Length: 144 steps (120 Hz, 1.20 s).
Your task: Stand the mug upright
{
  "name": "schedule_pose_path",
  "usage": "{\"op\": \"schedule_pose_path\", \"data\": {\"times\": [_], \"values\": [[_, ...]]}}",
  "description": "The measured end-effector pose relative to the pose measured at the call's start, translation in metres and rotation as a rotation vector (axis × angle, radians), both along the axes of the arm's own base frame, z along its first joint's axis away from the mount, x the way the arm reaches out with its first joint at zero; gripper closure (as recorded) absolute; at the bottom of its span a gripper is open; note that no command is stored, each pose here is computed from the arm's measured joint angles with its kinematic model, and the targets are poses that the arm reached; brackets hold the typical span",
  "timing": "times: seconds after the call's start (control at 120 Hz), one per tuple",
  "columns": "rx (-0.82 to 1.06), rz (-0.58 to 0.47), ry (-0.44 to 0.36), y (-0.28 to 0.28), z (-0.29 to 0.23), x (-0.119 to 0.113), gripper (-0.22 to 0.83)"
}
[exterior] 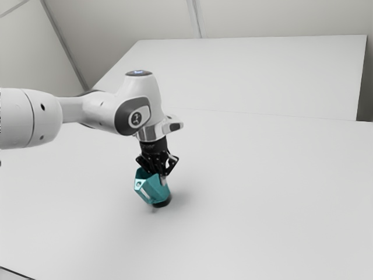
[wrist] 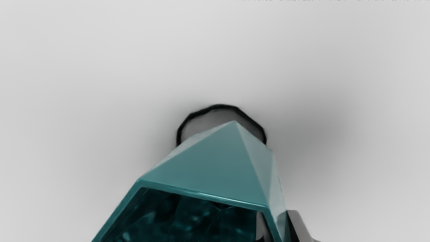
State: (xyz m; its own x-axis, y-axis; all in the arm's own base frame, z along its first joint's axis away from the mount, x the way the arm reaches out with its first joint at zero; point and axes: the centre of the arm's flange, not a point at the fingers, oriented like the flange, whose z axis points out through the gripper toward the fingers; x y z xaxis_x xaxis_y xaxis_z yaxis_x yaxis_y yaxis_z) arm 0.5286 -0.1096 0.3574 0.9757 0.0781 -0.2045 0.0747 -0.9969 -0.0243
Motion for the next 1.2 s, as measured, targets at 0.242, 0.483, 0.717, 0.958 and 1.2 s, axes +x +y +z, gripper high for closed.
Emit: {"op": "schedule_pose_path", "data": {"times": [0.242, 0.483, 0.717, 0.958, 1.2], "values": [[0.003, 0.025, 0.005, 0.010, -0.015, 0.006, 0.78], [-0.013, 0.025, -0.032, 0.010, 0.007, 0.005, 0.29], [-0.032, 0.008, -0.104, 0.006, 0.060, -0.004, 0.10], [-0.027, -0.039, -0.205, -0.001, 0.116, 0.007, 0.03], [0.009, -0.093, -0.301, 0.007, 0.188, 0.025, 0.01]]}}
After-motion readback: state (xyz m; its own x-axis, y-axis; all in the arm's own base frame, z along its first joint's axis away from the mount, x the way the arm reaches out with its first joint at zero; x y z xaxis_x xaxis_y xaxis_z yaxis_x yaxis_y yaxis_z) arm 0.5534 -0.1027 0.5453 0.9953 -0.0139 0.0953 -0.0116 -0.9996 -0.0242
